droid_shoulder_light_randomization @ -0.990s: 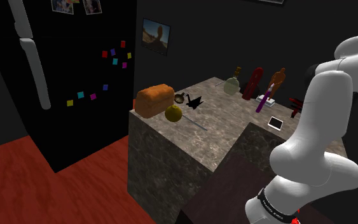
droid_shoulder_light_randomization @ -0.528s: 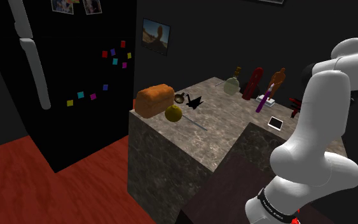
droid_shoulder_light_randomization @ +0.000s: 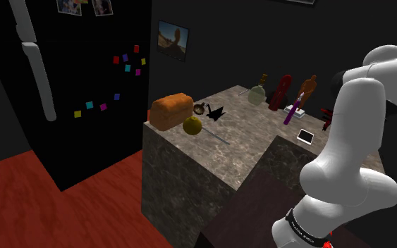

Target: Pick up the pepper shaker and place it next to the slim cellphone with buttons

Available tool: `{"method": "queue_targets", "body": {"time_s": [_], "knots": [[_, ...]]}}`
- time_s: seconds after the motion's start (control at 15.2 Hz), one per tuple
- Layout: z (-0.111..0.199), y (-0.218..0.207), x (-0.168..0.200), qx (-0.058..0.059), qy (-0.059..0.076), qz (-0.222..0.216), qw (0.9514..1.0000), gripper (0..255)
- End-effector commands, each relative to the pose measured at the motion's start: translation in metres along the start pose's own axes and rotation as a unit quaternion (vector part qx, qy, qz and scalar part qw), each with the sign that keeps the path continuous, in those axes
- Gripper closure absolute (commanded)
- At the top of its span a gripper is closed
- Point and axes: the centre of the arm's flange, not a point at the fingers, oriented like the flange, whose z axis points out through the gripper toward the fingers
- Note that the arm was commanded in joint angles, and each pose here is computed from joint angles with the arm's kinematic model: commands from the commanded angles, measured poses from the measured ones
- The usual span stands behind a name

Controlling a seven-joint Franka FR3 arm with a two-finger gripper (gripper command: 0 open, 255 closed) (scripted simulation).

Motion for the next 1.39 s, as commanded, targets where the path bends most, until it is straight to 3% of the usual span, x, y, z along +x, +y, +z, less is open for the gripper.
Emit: {"method": "queue_targets", "body": {"time_s": [0.0, 0.59, 1.12, 1.19, 1.32], "knots": [[0.011, -0.001, -0.002, 0.0, 0.0, 0.0, 1.0, 255], [0.061, -0.001, -0.01, 0.0, 0.0, 0.0, 1.0, 255], [0.061, -0.001, -0.01, 0.0, 0.0, 0.0, 1.0, 255], [0.061, -0.001, -0.01, 0.0, 0.0, 0.0, 1.0, 0], [0.061, -0.001, -0.01, 0.0, 0.0, 0.0, 1.0, 0]]}}
